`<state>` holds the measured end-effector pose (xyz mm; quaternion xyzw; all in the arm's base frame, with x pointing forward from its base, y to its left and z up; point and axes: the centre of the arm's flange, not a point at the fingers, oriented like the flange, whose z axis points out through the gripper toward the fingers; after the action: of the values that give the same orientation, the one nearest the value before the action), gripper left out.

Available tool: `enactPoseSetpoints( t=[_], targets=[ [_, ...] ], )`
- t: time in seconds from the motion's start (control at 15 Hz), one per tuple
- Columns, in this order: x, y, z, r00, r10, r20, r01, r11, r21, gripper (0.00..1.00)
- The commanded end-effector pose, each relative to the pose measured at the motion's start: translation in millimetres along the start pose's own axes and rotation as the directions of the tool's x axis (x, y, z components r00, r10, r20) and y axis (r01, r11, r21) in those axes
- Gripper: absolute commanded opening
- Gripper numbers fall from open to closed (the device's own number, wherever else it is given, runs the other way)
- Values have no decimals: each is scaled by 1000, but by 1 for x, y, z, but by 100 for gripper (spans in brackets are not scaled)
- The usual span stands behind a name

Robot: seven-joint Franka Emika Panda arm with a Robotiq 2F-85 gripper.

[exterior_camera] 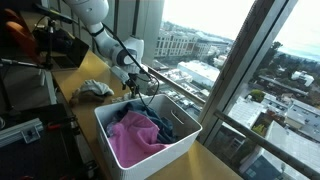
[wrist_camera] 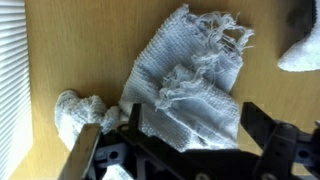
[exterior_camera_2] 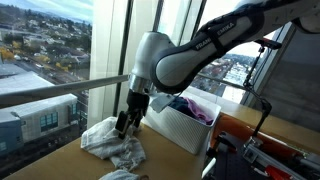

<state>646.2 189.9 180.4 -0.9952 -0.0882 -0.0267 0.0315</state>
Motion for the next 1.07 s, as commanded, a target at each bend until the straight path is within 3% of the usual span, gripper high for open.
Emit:
enactPoseSetpoints(
  t=[0.0, 0.27, 0.53, 1.0],
  targets=[
    [-1, -27, -17, 997, -65, -40, 65, 998, -11, 100],
    [14, -48, -29, 982, -165, -92, 160, 986, -54, 100],
    [25, -64, -18, 956, -269, -119, 257, 960, -110, 100],
    [24, -36, 56, 930, -367, -21, 360, 922, -145, 100]
  ],
)
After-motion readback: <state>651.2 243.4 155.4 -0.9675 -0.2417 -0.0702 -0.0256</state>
